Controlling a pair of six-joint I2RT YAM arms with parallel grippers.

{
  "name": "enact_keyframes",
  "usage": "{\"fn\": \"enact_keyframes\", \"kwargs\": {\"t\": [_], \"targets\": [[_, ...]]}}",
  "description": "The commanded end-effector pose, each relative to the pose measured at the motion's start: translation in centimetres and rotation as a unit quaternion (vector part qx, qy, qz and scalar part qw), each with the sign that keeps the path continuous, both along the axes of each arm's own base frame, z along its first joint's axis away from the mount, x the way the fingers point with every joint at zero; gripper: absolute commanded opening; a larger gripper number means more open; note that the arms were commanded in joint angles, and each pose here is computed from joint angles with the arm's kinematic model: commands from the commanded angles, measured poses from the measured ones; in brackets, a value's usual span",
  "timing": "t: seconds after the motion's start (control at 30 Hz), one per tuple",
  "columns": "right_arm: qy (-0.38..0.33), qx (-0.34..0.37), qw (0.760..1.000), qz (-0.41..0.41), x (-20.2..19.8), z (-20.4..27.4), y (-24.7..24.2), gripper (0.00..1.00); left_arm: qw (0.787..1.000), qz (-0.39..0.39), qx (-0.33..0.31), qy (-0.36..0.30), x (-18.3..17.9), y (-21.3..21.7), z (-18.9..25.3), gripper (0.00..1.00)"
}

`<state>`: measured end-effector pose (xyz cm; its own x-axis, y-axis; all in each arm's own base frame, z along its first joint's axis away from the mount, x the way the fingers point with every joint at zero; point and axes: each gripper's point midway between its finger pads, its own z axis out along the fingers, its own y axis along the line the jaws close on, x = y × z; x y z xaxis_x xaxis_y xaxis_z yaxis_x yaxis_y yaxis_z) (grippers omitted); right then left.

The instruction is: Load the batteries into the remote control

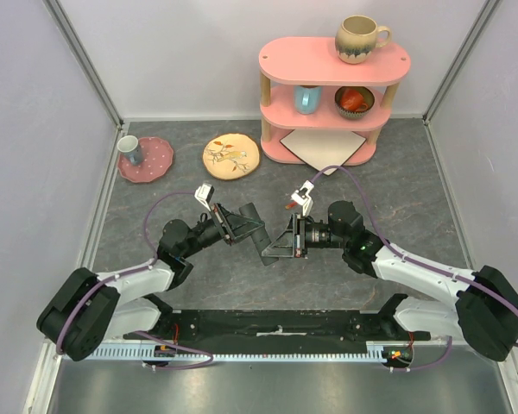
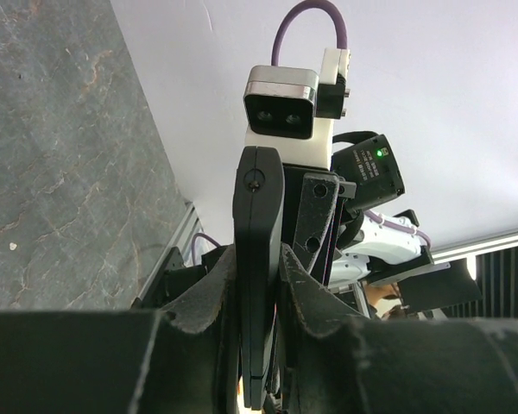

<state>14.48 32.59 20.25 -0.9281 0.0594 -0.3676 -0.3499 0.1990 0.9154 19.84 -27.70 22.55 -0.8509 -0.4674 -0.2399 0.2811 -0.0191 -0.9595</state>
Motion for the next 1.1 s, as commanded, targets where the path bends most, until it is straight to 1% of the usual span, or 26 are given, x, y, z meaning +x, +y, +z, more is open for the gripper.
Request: {"fn": "enact_keyframes", "kwargs": {"t": [0.0, 0.27, 1.07], "targets": [[-0.051, 0.033, 0.992, -0.109, 5.3, 2.4, -0.3, 0.00, 0.993, -0.113, 0.021, -0.035, -5.4, -1.4, -0.3, 0.02], [-0.051, 0.037, 0.990, -0.126, 6.8, 3.0, -0.3, 0.06, 0.990, -0.129, 0.041, -0.035, -6.5, -1.5, -1.2, 0.02], [-0.057, 0.055, 0.986, -0.147, 9.7, 4.8, 0.1, 0.12, 0.987, -0.151, 0.046, -0.040, -7.8, -2.2, -1.5, 0.02]]}}
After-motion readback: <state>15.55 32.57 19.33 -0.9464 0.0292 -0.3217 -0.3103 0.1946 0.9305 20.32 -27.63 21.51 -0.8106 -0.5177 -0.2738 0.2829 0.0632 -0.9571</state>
